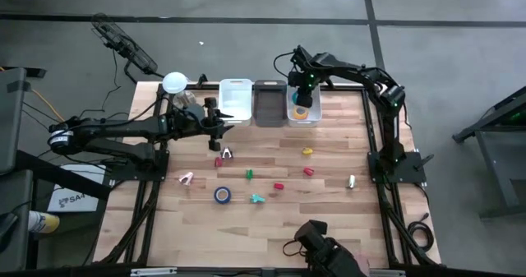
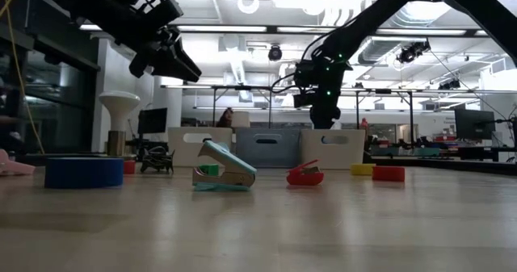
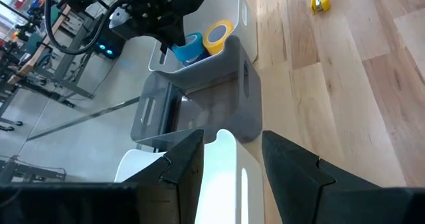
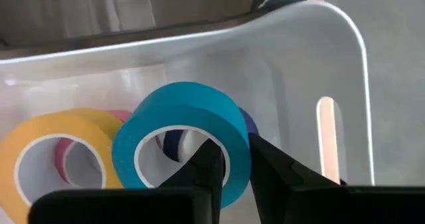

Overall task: Pick and place Stapler, Stapler remover, tape
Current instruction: Put the light blue tape into the right white bin, then put the blue tape into the right white bin

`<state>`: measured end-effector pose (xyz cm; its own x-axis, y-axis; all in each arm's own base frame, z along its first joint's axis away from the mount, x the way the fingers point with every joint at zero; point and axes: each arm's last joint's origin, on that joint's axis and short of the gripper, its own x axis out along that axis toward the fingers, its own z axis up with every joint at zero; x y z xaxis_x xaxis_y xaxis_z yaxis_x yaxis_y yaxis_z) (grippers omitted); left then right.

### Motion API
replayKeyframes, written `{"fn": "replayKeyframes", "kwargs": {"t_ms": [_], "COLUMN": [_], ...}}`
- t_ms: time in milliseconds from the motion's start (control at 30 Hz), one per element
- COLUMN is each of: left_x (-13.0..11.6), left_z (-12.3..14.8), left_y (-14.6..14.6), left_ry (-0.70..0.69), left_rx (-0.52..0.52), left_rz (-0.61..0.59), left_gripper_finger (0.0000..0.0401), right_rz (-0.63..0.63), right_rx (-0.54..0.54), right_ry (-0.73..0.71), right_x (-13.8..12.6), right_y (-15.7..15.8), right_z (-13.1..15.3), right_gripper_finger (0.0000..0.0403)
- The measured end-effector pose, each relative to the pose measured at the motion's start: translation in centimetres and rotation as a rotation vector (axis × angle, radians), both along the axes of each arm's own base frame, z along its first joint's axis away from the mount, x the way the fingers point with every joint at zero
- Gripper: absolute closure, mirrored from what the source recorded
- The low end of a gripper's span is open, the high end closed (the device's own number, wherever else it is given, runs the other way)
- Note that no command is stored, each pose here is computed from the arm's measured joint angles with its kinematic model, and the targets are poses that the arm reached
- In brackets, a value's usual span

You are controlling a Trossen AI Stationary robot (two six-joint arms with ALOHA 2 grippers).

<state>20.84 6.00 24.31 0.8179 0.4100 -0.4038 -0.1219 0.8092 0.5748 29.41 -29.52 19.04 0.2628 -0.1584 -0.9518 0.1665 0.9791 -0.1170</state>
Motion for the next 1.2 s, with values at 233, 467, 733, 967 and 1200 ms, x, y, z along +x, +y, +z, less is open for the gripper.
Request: {"fn": "replayKeyframes", "kwargs": {"t_ms": [233, 467, 733, 967, 1200], "left_x": [0.0, 0.0, -0.1, -0.6, -1.2], "left_z": [0.0, 0.0, -0.3, -1.4, -2.3], "left_y": [0.0, 0.0, -0.1, -0.5, -1.0], "left_ry": [-0.006, -0.010, 0.009, 0.073, 0.136], "left_rx": [-0.012, -0.021, -0.068, -0.247, -0.476], "left_rz": [0.004, 0.008, 0.018, -0.002, -0.003], "left_gripper_finger": [0.0251, 0.0251, 0.0251, 0.0251, 0.0251], "right_rz": [-0.014, -0.029, -0.043, -0.018, 0.040], "right_rx": [-0.050, -0.054, -0.104, -0.134, -0.082], "right_ry": [0.040, 0.061, 0.021, -0.153, -0.287], "right_x": [0.1, 0.0, -0.8, -1.4, -1.7], "right_y": [0.0, 0.0, 0.7, 1.8, 3.1], "right_z": [0.0, 0.0, 3.1, 7.4, 9.7], "right_gripper_finger": [0.0325, 0.0262, 0.0236, 0.0236, 0.0235]}}
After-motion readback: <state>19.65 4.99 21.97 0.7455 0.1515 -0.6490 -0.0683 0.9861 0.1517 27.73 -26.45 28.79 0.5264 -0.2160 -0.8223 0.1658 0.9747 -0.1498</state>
